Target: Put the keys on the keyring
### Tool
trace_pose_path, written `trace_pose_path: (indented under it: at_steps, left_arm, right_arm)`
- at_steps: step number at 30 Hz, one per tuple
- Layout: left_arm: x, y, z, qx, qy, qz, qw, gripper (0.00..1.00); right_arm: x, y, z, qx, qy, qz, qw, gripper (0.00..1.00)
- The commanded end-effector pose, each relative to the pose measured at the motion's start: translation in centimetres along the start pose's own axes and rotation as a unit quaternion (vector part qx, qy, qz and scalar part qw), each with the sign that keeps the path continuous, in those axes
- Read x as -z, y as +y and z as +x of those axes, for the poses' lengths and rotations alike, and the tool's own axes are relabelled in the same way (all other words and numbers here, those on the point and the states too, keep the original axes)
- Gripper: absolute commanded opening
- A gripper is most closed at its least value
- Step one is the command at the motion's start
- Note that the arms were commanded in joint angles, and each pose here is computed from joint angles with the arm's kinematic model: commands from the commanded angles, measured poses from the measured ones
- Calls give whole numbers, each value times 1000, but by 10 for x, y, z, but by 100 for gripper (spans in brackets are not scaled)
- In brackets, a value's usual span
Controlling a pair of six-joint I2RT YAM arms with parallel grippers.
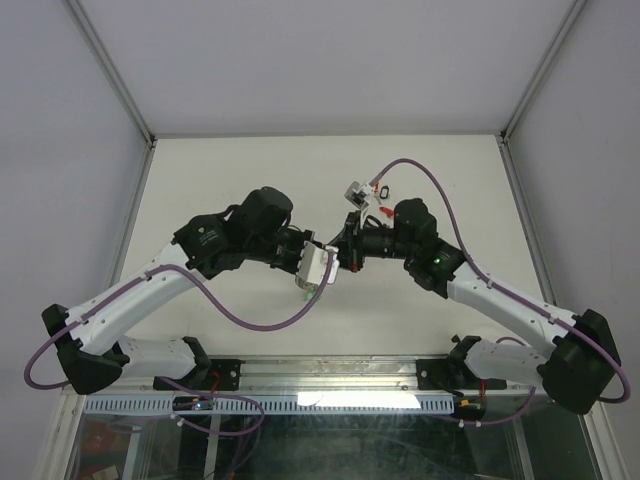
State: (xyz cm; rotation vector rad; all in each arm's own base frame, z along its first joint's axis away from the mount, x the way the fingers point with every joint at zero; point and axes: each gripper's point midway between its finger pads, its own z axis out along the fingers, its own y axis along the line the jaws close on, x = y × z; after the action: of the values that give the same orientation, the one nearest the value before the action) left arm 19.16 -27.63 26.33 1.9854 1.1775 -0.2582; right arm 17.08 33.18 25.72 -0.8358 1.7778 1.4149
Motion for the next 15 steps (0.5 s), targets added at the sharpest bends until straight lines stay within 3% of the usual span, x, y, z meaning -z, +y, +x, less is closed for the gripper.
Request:
trace_pose_path:
  at_steps: [1, 6, 15]
  left_arm:
    - [30, 35, -47, -19, -91, -93, 991, 11]
    - [47, 38, -59, -14, -125, -125, 984, 25]
    - [59, 26, -68, 0, -176, -140, 974, 30]
  right_arm:
    - [7, 21, -23, 54, -63, -40, 996, 0]
    - [14, 27, -27, 85, -103, -52, 990, 0]
    - [30, 36, -30, 141, -148, -58, 977, 0]
